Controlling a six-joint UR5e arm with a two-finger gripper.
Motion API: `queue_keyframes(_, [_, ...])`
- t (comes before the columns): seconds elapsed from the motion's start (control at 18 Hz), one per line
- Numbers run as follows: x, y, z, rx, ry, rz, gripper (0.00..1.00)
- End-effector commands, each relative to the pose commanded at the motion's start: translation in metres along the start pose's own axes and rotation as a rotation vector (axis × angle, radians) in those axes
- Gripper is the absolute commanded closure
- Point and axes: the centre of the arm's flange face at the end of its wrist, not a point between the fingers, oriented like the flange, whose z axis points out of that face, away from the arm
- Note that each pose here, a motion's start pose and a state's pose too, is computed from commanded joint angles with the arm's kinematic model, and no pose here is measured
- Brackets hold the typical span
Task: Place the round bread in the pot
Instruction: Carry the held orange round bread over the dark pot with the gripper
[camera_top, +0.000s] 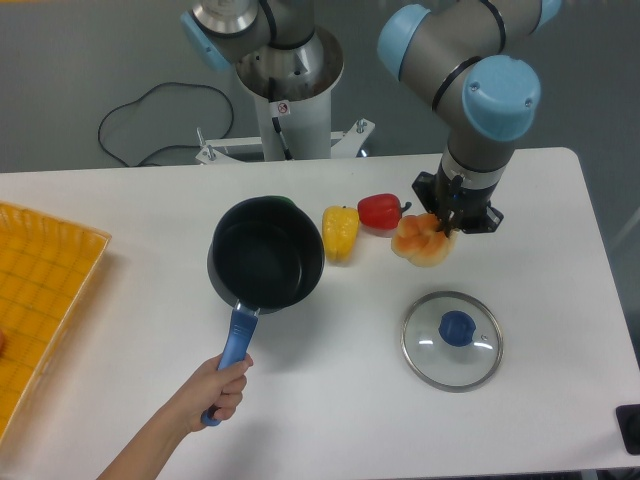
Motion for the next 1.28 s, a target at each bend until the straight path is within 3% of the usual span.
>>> queue_keyframes(0.33, [0.017, -0.019, -0.014, 0.066, 0.003, 0.013, 1.00])
queue_keyframes(0.83, [0.104, -0.084, -0.036, 0.107, -0.004, 0.003, 1.00])
queue_keyframes(1.22, [0.161, -0.130, -0.026, 0.122, -0.028, -0.009, 1.00])
queue_keyframes(1.28, [0.164, -0.131, -0.027, 0.123, -0.029, -0.009, 0.85])
